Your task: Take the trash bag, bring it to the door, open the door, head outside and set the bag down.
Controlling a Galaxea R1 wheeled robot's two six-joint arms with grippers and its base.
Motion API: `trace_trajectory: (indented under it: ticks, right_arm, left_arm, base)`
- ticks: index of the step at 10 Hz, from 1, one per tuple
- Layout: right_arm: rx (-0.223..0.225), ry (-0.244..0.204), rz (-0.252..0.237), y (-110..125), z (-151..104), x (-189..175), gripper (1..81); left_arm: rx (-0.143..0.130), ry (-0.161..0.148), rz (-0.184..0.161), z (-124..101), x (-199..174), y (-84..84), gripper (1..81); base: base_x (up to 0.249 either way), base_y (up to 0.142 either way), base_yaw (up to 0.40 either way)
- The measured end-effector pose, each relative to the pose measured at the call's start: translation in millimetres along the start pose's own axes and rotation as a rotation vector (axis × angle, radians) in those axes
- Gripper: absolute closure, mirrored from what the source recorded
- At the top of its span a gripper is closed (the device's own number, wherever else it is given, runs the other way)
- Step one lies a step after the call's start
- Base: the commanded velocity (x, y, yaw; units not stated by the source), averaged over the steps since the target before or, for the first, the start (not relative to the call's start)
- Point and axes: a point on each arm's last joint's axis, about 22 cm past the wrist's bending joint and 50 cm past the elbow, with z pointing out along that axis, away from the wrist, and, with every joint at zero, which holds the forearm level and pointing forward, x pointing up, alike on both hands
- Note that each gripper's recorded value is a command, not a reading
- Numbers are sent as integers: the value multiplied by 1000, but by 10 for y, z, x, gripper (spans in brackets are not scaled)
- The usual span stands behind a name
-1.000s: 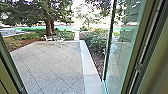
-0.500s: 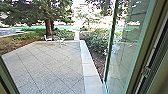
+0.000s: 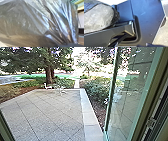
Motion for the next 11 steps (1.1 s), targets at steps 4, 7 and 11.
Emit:
trace_trajectory:
  ticks: [4, 7, 11]
  right_arm:
    - [-2, 2, -1, 13, 0, -16, 10]
    - [-7, 0, 1, 63, -10, -38, 10]
    - [-3, 1, -2, 21, -2, -16, 10]
  left_arm:
    - [-22, 3, 2, 32, 22, 154, 811]
    - [-13, 0, 0, 21, -33, 106, 811]
    - [-10, -1, 1, 12, -12, 67, 811]
  base:
    - [115, 0, 0]
    - [120, 0, 0]
    - [126, 0, 0]
